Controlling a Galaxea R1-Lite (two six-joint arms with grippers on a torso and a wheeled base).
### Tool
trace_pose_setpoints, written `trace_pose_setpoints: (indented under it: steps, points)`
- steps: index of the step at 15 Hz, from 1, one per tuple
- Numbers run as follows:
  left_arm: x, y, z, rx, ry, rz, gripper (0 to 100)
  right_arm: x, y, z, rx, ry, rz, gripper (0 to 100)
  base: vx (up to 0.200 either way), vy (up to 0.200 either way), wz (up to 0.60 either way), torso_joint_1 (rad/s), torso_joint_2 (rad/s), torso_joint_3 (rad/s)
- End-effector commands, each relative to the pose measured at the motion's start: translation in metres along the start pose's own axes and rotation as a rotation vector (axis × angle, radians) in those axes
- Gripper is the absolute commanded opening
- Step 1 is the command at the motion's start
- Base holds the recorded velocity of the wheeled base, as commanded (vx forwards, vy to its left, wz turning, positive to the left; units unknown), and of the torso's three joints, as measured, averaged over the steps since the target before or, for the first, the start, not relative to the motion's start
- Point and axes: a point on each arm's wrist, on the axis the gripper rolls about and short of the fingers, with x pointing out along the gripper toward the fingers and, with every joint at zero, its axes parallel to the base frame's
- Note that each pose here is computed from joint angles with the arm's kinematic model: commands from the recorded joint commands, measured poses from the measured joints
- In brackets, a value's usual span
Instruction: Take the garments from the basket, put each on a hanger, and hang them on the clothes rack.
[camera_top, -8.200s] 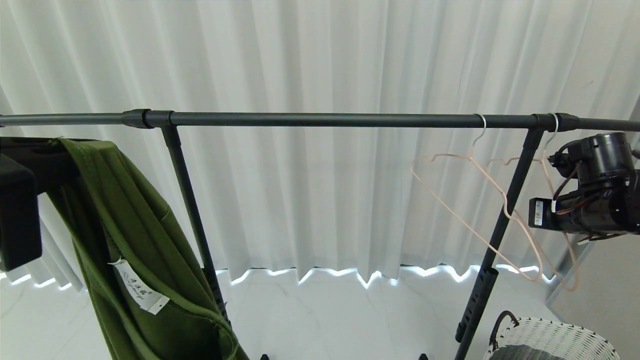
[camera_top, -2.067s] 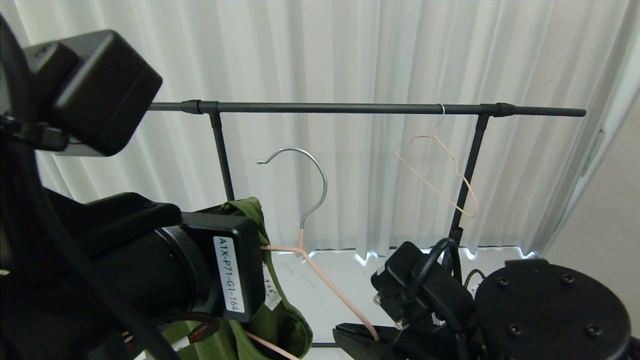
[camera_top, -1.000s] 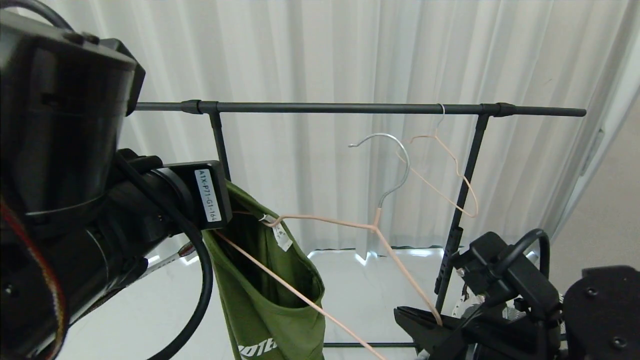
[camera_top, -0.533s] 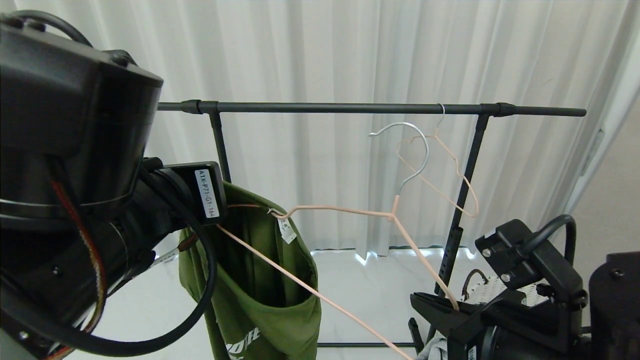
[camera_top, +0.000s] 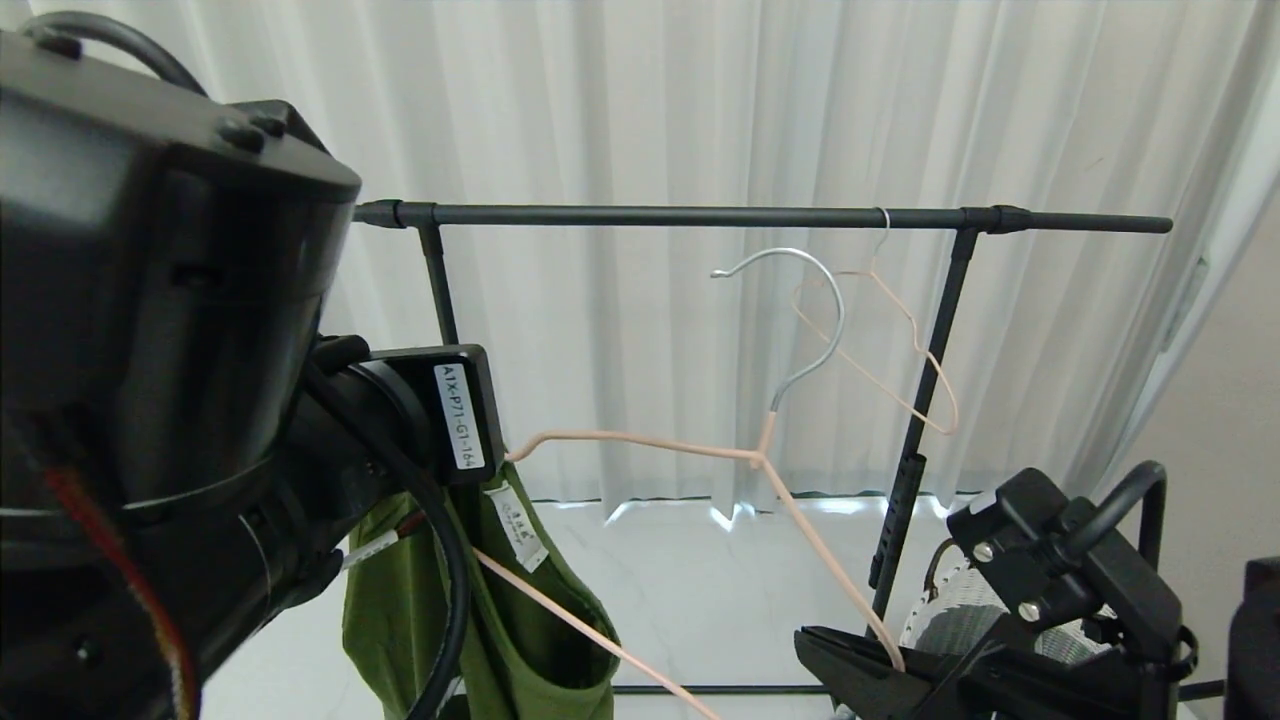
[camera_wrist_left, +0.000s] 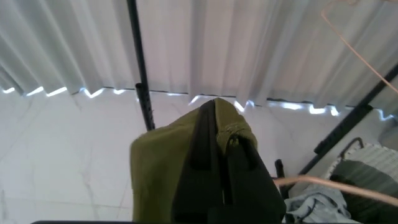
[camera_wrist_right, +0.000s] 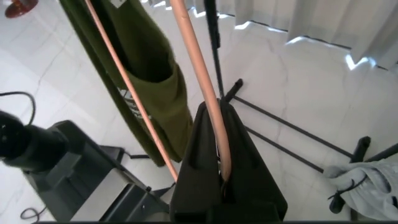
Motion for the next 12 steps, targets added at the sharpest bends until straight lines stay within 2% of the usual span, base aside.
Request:
trace_pose_setpoints:
  steps: [1,3,6,12]
  points:
    - [-0.007,-0.004,-0.001,-0.009,0.000,-0.039,0,0.004,0.003,-0.001,-0.005,0.009,0.008,0,0.000,0.000,0.00,0.000,0.00,0.000]
    - [-0.014,-0.006,-0.002,-0.008,0.004,-0.081,0,0.001,0.003,-0.005,-0.014,0.041,0.038,0,0.000,0.000,0.00,0.000,0.00,0.000]
    - [-0.020,-0.005,0.000,-0.017,0.014,-0.136,0,-0.009,-0.009,-0.016,-0.045,0.120,0.035,0,0.000,0.000,0.00,0.000,0.00,0.000]
    - [-0.028,-0.010,-0.004,-0.004,0.025,-0.195,0,-0.010,-0.015,0.000,0.011,0.036,0.021,0,0.000,0.000,0.00,0.000,0.00,0.000]
